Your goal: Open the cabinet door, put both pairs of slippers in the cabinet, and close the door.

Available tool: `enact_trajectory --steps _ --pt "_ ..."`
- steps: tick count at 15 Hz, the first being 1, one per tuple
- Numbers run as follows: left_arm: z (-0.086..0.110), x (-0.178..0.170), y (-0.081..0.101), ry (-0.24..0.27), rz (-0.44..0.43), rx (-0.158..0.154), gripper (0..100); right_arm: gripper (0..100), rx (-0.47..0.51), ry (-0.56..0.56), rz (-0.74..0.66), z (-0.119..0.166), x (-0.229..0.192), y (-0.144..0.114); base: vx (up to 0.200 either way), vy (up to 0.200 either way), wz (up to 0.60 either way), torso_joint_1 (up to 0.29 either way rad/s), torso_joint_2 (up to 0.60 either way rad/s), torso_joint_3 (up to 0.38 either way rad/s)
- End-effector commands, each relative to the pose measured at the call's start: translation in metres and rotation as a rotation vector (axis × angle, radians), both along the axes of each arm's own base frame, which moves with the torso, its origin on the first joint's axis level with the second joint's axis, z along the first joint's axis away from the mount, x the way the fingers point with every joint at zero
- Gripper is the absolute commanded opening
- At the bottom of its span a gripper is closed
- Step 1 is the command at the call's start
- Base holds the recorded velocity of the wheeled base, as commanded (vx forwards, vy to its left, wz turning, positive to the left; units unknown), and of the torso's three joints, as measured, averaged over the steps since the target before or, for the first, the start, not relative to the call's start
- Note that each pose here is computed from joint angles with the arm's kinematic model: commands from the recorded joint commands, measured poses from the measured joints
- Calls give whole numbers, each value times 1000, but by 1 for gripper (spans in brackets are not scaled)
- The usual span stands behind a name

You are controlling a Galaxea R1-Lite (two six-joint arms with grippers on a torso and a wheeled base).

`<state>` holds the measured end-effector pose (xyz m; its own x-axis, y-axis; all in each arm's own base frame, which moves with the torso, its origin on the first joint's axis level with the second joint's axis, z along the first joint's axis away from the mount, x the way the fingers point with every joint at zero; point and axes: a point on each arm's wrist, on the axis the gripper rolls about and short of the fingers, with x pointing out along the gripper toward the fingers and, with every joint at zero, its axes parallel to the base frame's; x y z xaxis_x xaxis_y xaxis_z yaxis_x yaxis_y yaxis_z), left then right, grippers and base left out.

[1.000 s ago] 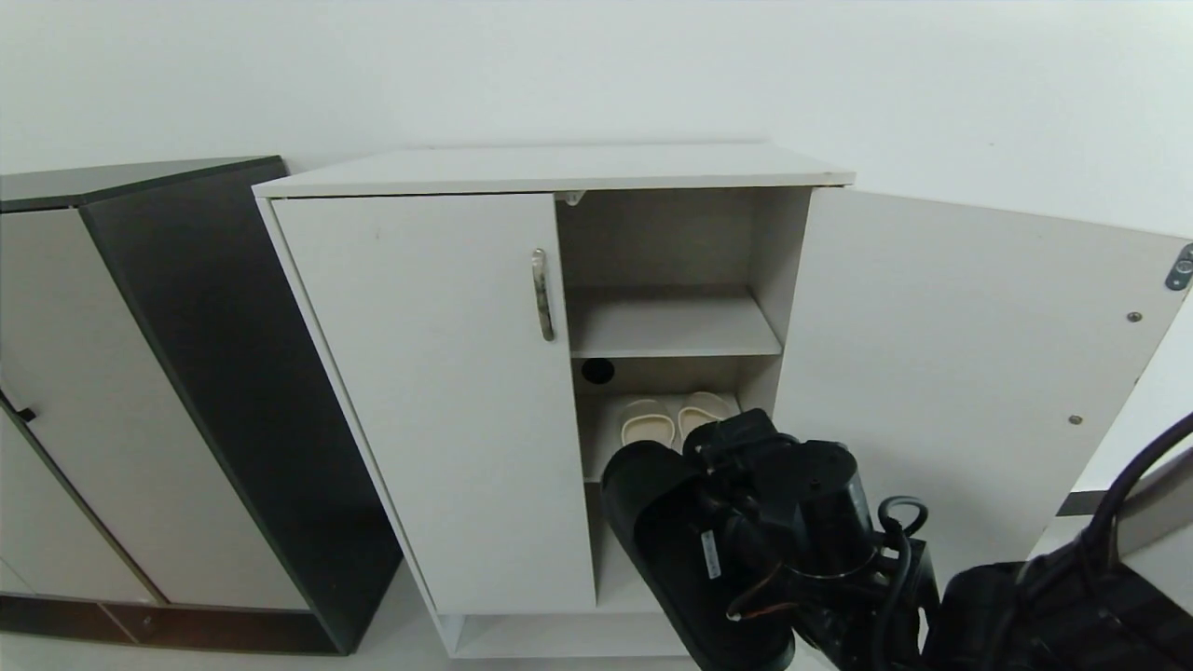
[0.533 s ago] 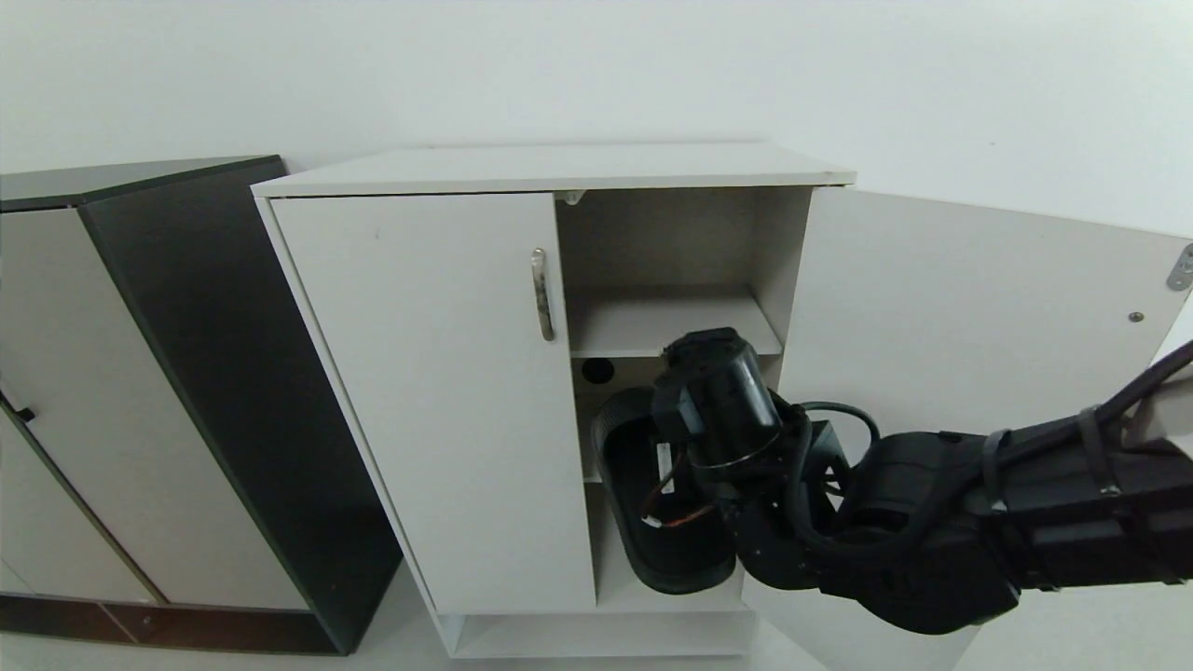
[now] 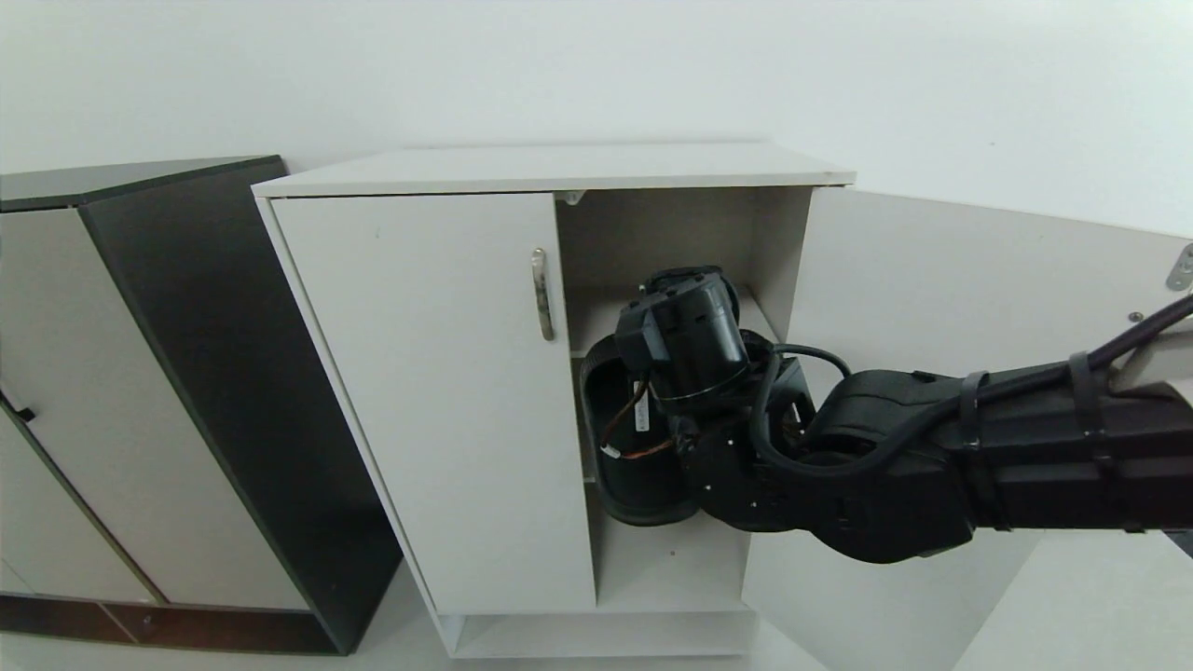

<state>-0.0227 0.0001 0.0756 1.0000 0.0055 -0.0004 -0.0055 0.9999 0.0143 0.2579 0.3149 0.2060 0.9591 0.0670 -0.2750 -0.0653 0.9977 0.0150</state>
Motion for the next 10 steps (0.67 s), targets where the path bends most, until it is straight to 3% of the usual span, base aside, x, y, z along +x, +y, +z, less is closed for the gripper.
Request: enact_trajectory --steps 1,7,10 --pt "0 0 0 0 -1 0 0 0 -6 4 -10 -5 5 0 0 0 0 0 0 0" --pt "0 0 0 0 1 -2 0 0 -16 11 -30 -10 13 -4 0 0 0 0 0 0" --pt "0 0 0 0 -1 0 0 0 -16 9 -34 -12 15 -4 200 0 0 -1 6 2"
